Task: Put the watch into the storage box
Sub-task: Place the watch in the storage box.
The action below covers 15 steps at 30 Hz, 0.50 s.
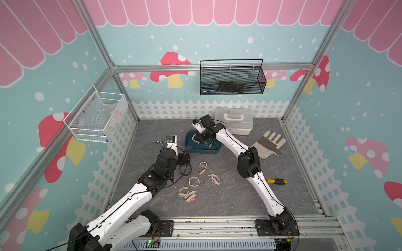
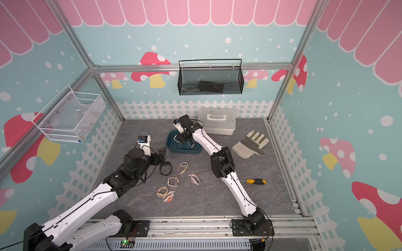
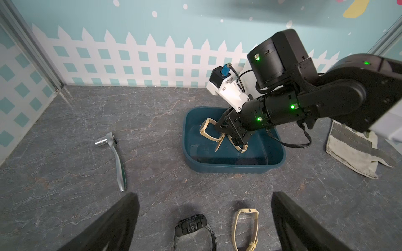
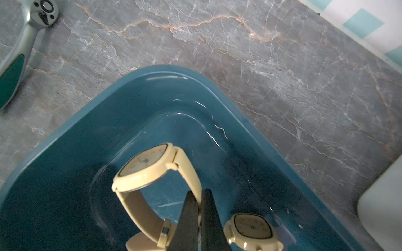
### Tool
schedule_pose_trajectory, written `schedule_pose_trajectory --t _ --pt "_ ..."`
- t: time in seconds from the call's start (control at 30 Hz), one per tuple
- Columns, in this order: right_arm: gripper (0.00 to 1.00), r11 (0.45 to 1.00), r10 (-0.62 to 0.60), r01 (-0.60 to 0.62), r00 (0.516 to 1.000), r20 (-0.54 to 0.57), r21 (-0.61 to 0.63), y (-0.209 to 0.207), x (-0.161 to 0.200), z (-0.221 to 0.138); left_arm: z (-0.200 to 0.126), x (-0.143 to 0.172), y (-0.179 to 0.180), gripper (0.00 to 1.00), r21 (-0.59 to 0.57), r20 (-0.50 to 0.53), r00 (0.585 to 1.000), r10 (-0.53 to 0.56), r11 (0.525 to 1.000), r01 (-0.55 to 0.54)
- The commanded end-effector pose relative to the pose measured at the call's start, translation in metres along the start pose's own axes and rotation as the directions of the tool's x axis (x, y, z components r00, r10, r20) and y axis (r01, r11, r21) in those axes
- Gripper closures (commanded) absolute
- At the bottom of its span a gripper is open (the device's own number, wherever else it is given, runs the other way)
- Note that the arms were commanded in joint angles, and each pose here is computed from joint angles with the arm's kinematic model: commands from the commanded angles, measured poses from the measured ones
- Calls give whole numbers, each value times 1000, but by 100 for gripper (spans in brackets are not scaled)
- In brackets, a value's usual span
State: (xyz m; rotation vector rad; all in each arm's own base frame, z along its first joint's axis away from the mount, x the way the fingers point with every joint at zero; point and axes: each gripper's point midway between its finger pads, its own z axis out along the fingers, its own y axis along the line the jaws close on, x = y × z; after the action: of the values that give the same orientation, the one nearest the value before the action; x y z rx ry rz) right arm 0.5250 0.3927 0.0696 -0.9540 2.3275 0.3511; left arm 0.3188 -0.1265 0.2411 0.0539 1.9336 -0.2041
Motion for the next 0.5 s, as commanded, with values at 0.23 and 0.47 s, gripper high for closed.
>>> schedule_pose_trajectory --t 0.23,0.47 --pt "100 999 -26 27 999 -35 19 0 14 18 -5 5 4 3 -17 -7 1000 7 1000 -7" --pt "96 999 -32 33 998 -48 17 1 18 21 -5 6 4 2 -20 -8 1000 10 1000 -10"
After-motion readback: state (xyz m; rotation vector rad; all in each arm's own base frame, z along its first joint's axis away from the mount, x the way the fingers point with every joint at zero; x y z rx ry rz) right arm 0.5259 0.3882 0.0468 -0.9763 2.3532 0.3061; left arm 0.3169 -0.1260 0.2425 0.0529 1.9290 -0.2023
